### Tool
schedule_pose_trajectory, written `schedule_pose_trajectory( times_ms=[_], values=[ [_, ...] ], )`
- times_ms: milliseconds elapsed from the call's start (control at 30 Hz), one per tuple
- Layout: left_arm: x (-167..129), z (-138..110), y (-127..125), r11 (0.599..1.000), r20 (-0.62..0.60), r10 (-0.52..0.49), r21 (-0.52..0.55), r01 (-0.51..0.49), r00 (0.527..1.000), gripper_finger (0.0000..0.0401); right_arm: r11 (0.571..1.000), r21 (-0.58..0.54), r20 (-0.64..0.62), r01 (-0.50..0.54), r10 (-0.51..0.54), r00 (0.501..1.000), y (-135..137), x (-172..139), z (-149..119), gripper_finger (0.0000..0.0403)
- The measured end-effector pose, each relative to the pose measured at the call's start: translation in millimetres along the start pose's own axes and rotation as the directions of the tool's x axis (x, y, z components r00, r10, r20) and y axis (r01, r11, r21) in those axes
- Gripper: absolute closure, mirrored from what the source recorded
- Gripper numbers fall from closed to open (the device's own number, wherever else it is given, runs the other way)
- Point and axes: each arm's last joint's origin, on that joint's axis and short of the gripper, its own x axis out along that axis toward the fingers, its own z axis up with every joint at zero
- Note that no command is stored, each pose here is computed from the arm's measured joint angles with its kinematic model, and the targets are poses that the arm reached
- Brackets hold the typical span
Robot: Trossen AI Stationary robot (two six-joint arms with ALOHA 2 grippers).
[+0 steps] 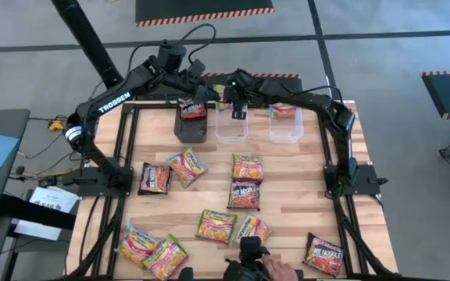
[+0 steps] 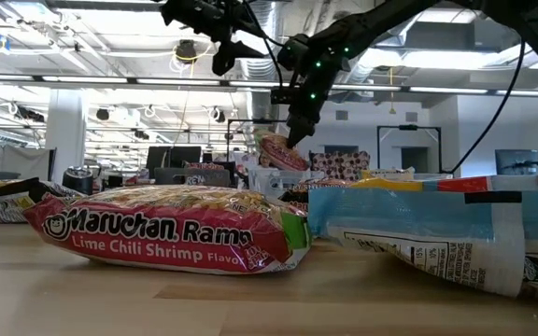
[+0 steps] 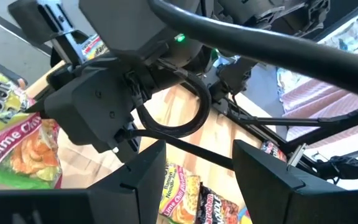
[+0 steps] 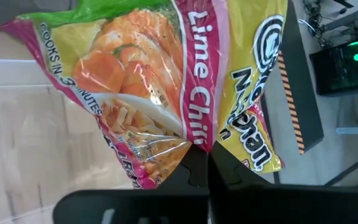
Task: Sort Maruchan noodles
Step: Put the green noodle pack into the left transparent bin
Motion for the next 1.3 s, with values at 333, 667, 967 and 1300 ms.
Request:
schedule_pose_trajectory(
  times_ms=[333, 667, 967, 1300],
  values=[
    [0, 0, 0, 1.000, 0.000, 0.002, 0.004, -0.002, 1.000, 0.0228, 0.998, 0.058, -0.012, -0.034, 0.035, 0.999, -2, 2, -5, 0.0398],
    [0, 0, 1, 1.000, 0.005, 0.023, 0.003, -0.023, 1.000, 0.0228, 0.992, 0.112, -0.024, -0.060, 0.063, 0.998, -4, 3, -10, 0.0398],
    [0, -5, 3, 0.998, -0.028, 0.065, -0.020, -0.065, 0.998, 0.0228, 0.994, 0.071, -0.108, -0.081, 0.089, 0.990, 11, 33, -15, 0.0398],
    [-1, -17, 7, 0.986, -0.124, 0.165, -0.013, -0.167, 0.979, 0.0228, 1.000, 0.018, -0.133, -0.007, 0.009, 0.991, 13, 32, -12, 0.0398]
  ],
)
